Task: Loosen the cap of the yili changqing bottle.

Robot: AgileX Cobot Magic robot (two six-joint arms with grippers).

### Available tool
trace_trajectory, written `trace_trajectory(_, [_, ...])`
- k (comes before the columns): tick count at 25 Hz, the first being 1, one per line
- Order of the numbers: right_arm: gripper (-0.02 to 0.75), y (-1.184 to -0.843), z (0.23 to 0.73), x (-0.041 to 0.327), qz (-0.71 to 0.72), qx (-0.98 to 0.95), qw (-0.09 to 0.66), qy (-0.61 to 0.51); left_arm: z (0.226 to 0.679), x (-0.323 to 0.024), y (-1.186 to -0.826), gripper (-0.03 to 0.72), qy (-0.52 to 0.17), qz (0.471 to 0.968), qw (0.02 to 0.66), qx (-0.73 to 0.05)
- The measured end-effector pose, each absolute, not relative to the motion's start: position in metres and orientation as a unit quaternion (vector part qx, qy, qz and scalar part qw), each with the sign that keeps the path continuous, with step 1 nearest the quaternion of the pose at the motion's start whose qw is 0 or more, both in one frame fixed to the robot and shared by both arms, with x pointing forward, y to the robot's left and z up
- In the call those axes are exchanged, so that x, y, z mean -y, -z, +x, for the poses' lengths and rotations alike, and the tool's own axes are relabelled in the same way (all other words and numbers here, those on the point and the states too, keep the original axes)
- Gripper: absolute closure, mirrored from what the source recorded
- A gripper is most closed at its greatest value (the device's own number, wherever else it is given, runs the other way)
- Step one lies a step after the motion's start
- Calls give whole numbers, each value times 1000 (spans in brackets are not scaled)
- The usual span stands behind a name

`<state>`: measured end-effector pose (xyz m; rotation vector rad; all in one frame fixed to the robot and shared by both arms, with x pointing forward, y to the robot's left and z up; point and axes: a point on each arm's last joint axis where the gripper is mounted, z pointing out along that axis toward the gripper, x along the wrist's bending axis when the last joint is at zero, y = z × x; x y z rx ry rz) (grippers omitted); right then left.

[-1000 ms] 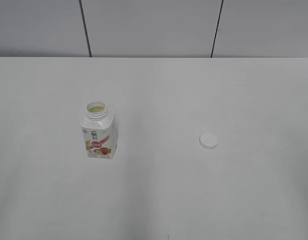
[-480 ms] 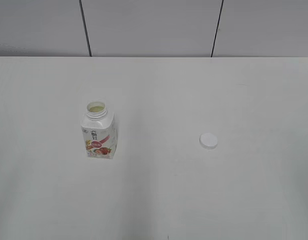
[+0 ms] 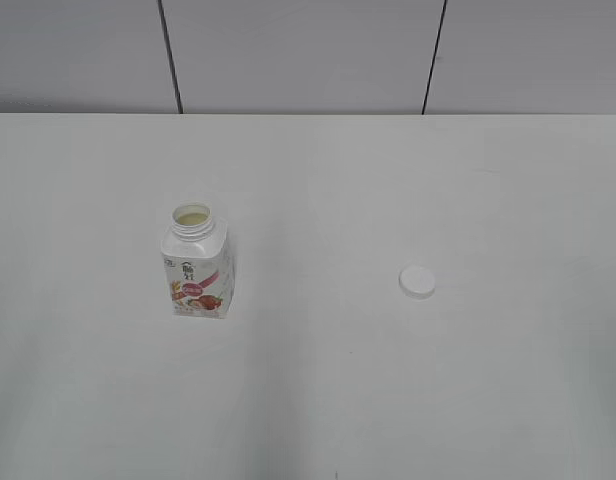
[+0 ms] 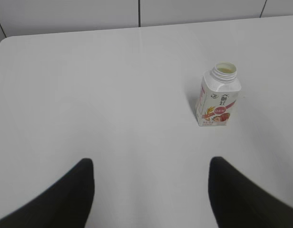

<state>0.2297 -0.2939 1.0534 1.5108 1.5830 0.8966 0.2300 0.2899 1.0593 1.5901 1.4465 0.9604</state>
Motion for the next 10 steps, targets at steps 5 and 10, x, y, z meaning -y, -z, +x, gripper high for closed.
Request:
trace_trajectory(5, [152, -1053, 230, 294, 591, -620, 379, -351, 230, -290, -1059, 221, -377, 624, 384, -567])
trace_trajectory(10, [153, -1053, 230, 294, 591, -620, 379, -351, 230, -290, -1059, 221, -377, 624, 384, -567])
